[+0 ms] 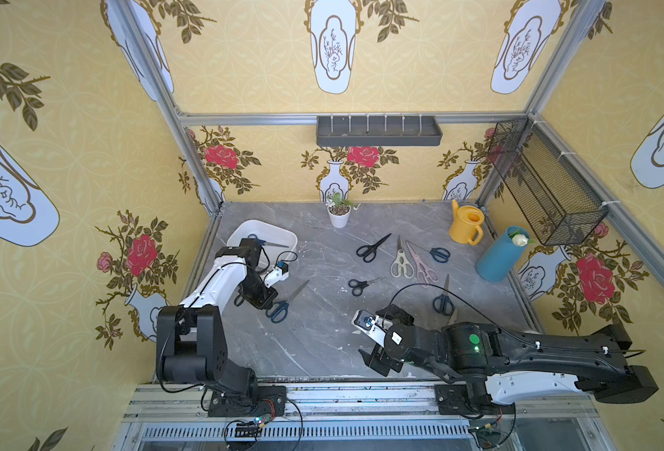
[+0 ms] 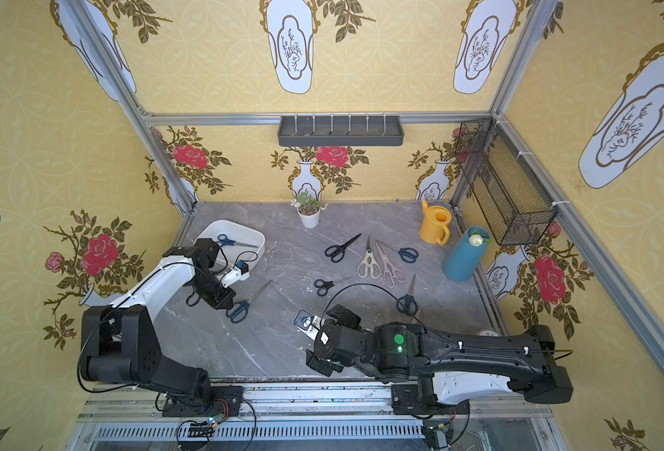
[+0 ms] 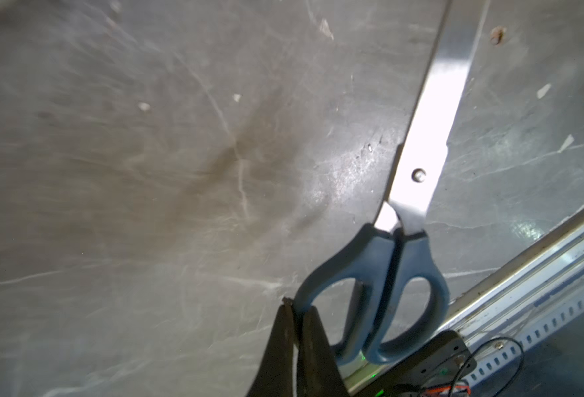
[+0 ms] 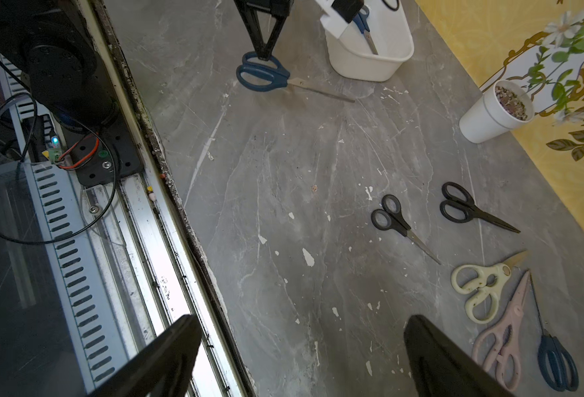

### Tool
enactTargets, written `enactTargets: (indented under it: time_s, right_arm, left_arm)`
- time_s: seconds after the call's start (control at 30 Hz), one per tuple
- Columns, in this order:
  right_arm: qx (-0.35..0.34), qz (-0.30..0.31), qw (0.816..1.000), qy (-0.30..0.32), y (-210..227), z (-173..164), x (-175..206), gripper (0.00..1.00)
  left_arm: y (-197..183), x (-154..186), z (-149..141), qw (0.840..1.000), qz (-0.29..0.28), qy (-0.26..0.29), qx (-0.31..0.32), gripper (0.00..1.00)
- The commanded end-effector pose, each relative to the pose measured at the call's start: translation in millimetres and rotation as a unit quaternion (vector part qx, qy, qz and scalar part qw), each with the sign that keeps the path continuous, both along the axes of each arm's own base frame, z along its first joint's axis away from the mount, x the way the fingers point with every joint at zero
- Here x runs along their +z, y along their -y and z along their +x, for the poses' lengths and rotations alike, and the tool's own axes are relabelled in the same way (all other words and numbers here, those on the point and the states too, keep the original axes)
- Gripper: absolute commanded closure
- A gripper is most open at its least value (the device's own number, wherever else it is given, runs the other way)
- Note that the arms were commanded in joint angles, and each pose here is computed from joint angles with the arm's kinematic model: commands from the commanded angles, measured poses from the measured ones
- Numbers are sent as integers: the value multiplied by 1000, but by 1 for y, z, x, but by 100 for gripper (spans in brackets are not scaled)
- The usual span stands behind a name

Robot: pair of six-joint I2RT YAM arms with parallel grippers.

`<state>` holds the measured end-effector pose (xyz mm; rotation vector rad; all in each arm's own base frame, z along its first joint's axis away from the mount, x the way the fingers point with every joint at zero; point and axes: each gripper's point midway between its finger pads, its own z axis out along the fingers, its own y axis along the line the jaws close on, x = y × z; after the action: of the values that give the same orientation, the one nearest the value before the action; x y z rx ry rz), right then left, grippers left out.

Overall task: Put the scissors into the storage box
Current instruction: Pick up the scissors from the center of the board, then place the scissors in the storage box.

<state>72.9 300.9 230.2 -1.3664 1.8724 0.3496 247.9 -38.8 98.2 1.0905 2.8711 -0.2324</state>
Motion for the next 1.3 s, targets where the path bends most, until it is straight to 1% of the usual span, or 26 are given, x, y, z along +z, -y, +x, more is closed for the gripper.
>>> enactTargets:
  time_s: [0.0, 0.07, 0.13, 0.2, 0.3, 0.33, 0.4, 0.43, 0.53, 0.63, 0.7, 0.77, 0.93, 1.03, 1.17, 1.27]
  right_arm:
    - [-5, 42, 999, 13, -9, 8, 15, 3]
    - [-3, 67, 998, 16, -16, 14, 22, 3]
    - [8, 99, 995, 13, -28, 20, 29, 3]
    - [14, 133, 991, 9, -38, 29, 37, 2]
    - [7, 197, 980, 7, -48, 48, 51, 2]
    - [8, 214, 977, 5, -50, 52, 54, 3]
    - [5, 240, 971, -5, -55, 62, 58, 3]
    - [8, 248, 969, -7, -57, 65, 61, 3]
    - [15, 256, 966, -19, -63, 70, 62, 3]
    - [11, 262, 965, -26, -64, 73, 58, 3]
    - [4, 264, 964, -36, -65, 75, 53, 2]
    - [-5, 268, 962, -44, -66, 77, 49, 3]
    - [-30, 279, 957, -74, -72, 81, 39, 3]
    - [-46, 270, 957, -95, -73, 84, 30, 3]
    - [-73, 279, 951, -109, -73, 89, 27, 3]
    - [-77, 274, 950, -129, -78, 88, 22, 3]
  left_arm:
    - [-25, 30, 8, 994, 66, 31, -78, 100]
    - [-39, 52, 36, 984, 101, 87, -121, 100]
    - [-51, 76, 73, 968, 121, 150, -159, 100]
    - [-63, 94, 106, 955, 137, 183, -187, 100]
    - [-80, 117, 154, 945, 143, 207, -210, 100]
    - [-83, 124, 166, 943, 137, 211, -217, 100]
    - [-89, 126, 194, 939, 126, 216, -236, 100]
    - [-92, 130, 205, 933, 129, 222, -254, 100]
    - [-101, 123, 233, 906, 149, 225, -327, 100]
    - [-108, 105, 260, 867, 182, 240, -396, 100]
    - [-115, 90, 276, 846, 199, 244, -430, 100]
    - [-116, 76, 288, 833, 203, 245, -453, 100]
    - [-111, 38, 305, 824, 187, 240, -479, 100]
    - [-109, 11, 315, 828, 180, 233, -477, 100]
    - [-107, -22, 328, 833, 176, 232, -470, 99]
    - [-107, -37, 336, 838, 171, 234, -462, 97]
